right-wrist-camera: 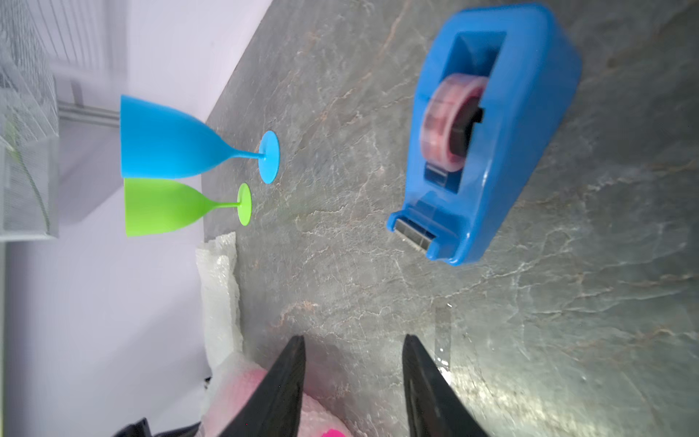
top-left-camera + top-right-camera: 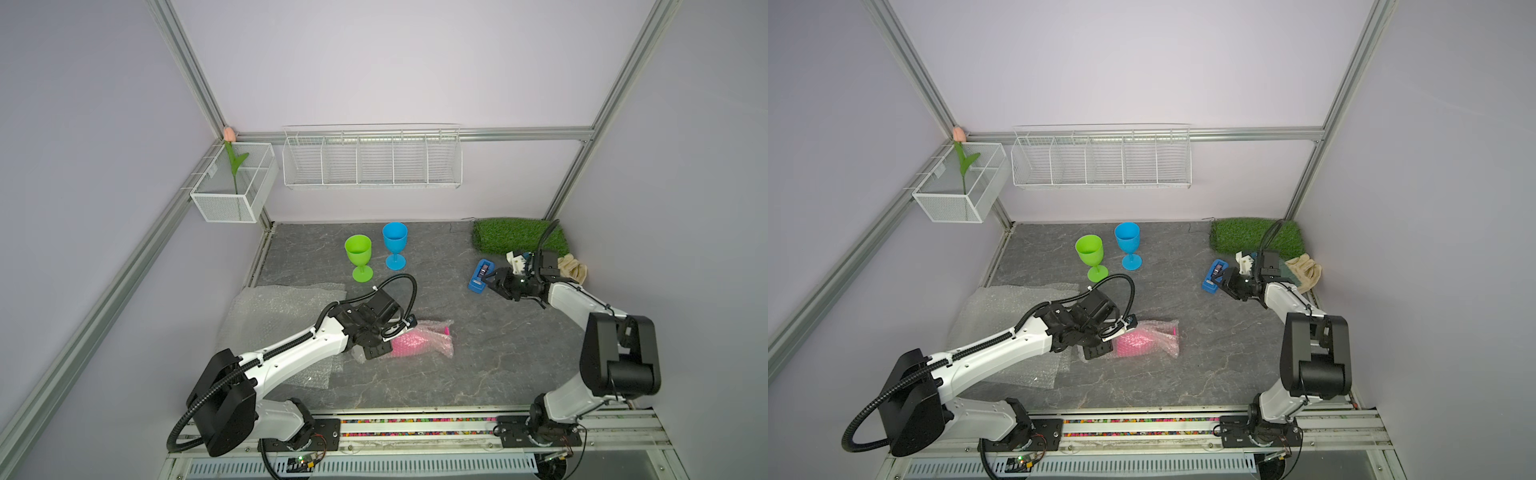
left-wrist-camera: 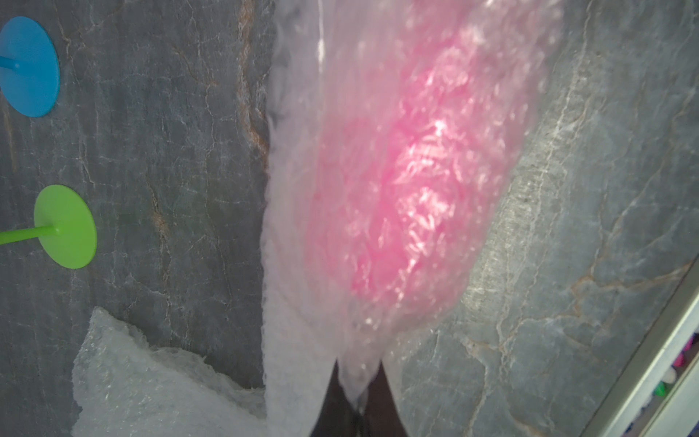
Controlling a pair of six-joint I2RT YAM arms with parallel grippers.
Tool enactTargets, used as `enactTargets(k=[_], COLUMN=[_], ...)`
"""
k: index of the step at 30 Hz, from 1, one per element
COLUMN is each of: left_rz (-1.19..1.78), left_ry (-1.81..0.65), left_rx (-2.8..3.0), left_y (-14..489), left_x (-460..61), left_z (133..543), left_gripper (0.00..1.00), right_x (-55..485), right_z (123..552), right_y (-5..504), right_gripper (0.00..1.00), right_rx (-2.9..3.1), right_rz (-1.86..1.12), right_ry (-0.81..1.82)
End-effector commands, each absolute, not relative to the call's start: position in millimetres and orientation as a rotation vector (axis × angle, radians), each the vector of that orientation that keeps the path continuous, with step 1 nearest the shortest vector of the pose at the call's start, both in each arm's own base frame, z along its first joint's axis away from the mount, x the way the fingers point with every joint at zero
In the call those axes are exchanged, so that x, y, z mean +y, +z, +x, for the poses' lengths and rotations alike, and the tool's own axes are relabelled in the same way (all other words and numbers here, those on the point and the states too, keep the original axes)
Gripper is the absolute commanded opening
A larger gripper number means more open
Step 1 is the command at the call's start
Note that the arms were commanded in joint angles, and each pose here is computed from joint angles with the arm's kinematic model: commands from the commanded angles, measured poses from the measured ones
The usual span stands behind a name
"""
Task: Wrap wine glasses in bubble wrap
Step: Pull the tape from the tape cutter.
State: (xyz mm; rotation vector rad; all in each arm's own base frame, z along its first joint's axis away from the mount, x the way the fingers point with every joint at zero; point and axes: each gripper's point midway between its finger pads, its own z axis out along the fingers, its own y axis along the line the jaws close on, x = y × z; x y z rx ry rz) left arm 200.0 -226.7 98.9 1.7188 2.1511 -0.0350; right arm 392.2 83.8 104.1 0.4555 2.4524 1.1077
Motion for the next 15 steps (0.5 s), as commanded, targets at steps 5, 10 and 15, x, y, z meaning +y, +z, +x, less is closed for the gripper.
enactTargets(k=[5,10,15], left_rz=[1.746,1.748,1.751], left_ry=[-0.047,-0.054,-0.062], left_rx=[2.120,2.121,2.125], left_y=[102.0,101.5,100.0], left_x=[-226.1,-226.2,-226.1], left_z=[195.4,194.3,192.9], left_gripper=[0.00,0.00,0.00], right_x=[77.8,76.8,78.8], right_z=[421.3,430.5,437.6], right_y=[94.0,80.7,67.9], right_gripper=[0.40,0.39,0.36], right_rx=[2.386,2.391,2.389], right_rz=[0.619,0.640,0.664], right_ry=[1.244,1.251,1.292])
